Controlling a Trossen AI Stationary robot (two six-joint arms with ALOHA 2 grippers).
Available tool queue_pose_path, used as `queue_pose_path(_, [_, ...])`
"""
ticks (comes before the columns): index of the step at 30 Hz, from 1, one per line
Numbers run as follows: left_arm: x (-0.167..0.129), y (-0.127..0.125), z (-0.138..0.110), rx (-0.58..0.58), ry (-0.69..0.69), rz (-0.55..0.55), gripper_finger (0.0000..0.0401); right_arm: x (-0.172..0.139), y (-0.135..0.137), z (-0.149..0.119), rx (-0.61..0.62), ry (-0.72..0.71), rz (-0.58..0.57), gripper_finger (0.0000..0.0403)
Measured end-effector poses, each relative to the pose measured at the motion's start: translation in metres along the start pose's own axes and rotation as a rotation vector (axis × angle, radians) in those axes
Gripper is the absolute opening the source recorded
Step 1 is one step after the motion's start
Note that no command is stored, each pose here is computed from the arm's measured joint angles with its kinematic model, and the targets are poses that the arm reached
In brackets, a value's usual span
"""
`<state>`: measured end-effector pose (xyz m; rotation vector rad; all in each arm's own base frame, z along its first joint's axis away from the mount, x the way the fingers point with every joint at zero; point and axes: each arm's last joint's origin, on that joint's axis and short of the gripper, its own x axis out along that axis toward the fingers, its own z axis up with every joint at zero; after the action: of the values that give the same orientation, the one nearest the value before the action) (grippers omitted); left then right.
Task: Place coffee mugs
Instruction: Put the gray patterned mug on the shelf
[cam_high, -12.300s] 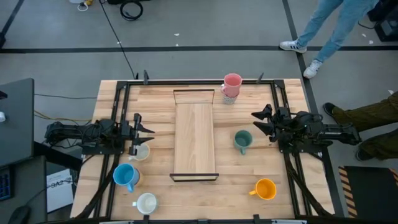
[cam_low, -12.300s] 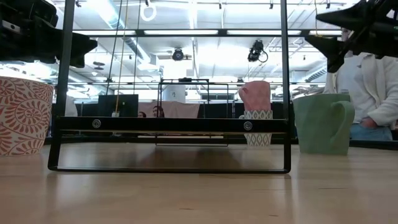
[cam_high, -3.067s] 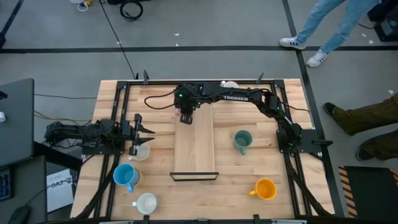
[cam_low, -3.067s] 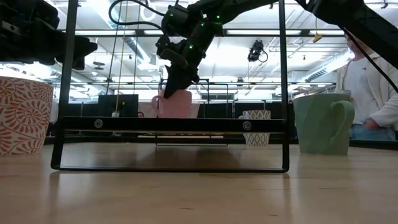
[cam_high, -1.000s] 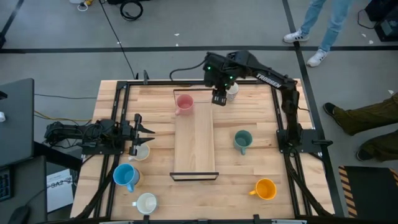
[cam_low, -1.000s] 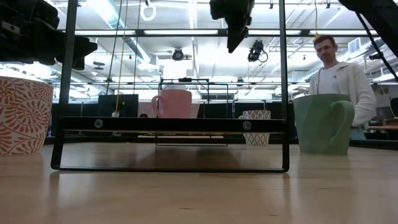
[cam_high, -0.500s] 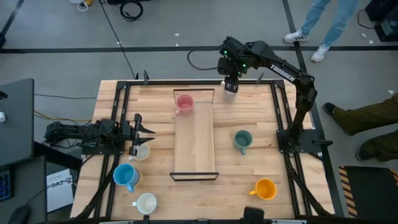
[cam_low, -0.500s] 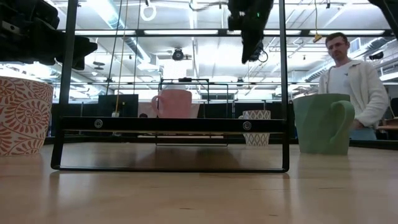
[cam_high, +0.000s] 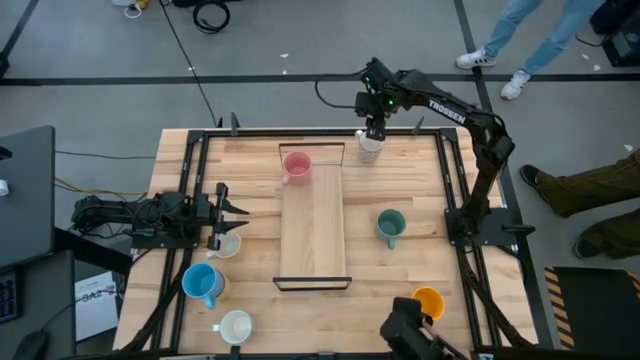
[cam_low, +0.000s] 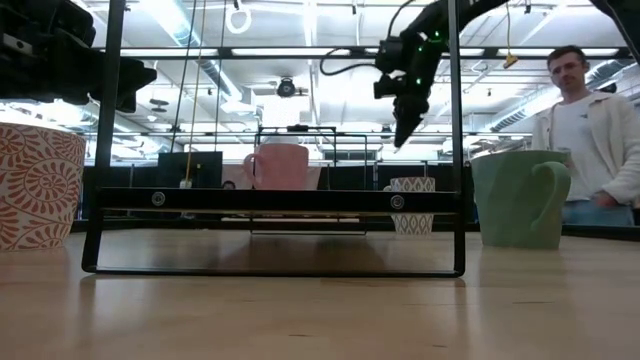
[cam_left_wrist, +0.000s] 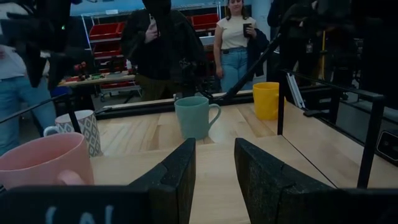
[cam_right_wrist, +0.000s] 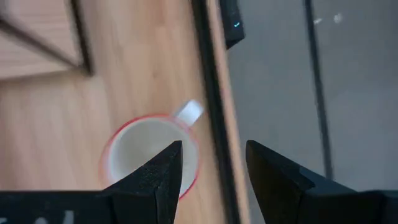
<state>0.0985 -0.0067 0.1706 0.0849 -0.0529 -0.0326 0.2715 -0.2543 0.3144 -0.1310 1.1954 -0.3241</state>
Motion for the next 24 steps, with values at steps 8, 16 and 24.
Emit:
queue_pose_path(8, [0.000,0.000,0.000,0.000,0.000,0.000,0.0118,0.018,-0.003,-0.011,-0.013,0.006,0.007,0.0183])
queue_pose_path(16, [0.000,0.000,0.000,0.000,0.000,0.000,0.0118,0.041,-0.002,-0.024,0.008,-0.002,0.015,0.0183])
queue_pose_path(24, [0.000,0.000,0.000,0.000,0.000,0.000,0.0119,0.057,0.003,-0.033,0.018,-0.014,0.050,0.0183])
